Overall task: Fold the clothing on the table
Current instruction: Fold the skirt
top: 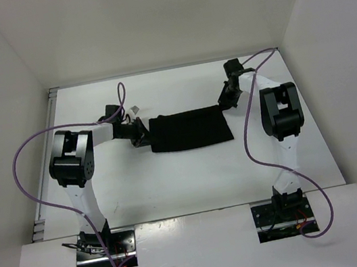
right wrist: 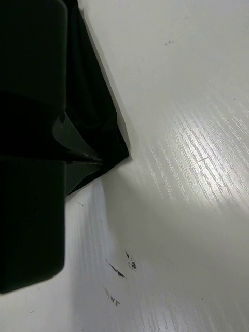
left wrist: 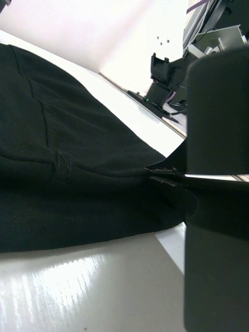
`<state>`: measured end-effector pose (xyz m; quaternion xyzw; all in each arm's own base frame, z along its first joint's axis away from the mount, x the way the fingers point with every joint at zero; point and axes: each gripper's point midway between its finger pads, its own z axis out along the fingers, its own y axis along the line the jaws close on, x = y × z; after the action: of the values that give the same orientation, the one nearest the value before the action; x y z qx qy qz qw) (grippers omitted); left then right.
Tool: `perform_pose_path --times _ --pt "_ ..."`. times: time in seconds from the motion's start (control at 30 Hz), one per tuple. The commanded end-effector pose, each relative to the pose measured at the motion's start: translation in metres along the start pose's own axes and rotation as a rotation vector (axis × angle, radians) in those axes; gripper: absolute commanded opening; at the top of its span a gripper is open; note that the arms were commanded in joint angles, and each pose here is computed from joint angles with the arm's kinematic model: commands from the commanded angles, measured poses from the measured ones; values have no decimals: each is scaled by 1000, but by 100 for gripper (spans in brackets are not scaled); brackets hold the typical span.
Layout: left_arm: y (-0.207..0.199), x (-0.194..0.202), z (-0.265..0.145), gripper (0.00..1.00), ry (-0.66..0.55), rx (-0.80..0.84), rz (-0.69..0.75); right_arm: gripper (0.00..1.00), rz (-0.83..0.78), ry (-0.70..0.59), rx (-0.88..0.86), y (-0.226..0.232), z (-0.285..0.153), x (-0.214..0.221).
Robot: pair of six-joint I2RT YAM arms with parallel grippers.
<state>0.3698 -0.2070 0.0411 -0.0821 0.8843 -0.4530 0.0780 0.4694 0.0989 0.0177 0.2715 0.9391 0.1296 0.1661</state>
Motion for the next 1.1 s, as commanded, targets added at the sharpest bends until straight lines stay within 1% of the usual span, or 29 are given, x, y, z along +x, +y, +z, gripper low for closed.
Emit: perform_pose_path --times 0.0,0.07,0.1,0.13,0.2,0.23,0.33,0.67,0.8,0.83,0.87,0.9,0.97,1.0,1.03,1.07 --pt "-17 1 -11 0 -4 30 48 1 31 -33 61 -15 20 -7" --pt "-22 1 -15 0 -18 28 60 1 40 -39 68 -15 20 -8" --pt "-18 1 -19 0 -26 16 46 1 40 -48 78 -17 20 -10" --pt "-23 0 -22 0 -37 22 59 1 48 -58 89 -22 20 -14" --pt "-17 3 -27 0 -46 -4 40 1 58 -57 101 -24 19 -13" --pt "-24 1 -32 0 -59 3 56 1 68 -52 122 -29 23 -11" --pt "-24 1 -39 0 -80 -17 42 0 77 -52 135 -31 22 -10" --pt "-10 16 -39 0 -50 -58 2 0 87 -51 150 -33 22 -11" --pt "2 20 -40 0 -50 -121 -23 0 87 -37 148 -32 22 -8" --pt "5 21 -40 7 -47 -135 -33 0 87 -36 149 -32 18 -8" --pt "6 23 -40 32 -41 -139 -30 0 87 -36 149 -32 18 -8" --pt "6 23 -40 39 -41 -139 -30 0 87 -40 146 -30 12 -9" --pt "9 21 -41 46 -54 -160 -39 0 94 -83 108 -18 -9 -20" --pt "6 19 -43 52 -67 -162 -38 2 93 -104 114 -19 -17 -22" --pt "9 13 -44 53 -90 -186 -31 4 81 -129 97 -11 -35 -22" --pt "5 12 -49 53 -107 -196 -34 11 61 -141 87 -10 -44 -23"
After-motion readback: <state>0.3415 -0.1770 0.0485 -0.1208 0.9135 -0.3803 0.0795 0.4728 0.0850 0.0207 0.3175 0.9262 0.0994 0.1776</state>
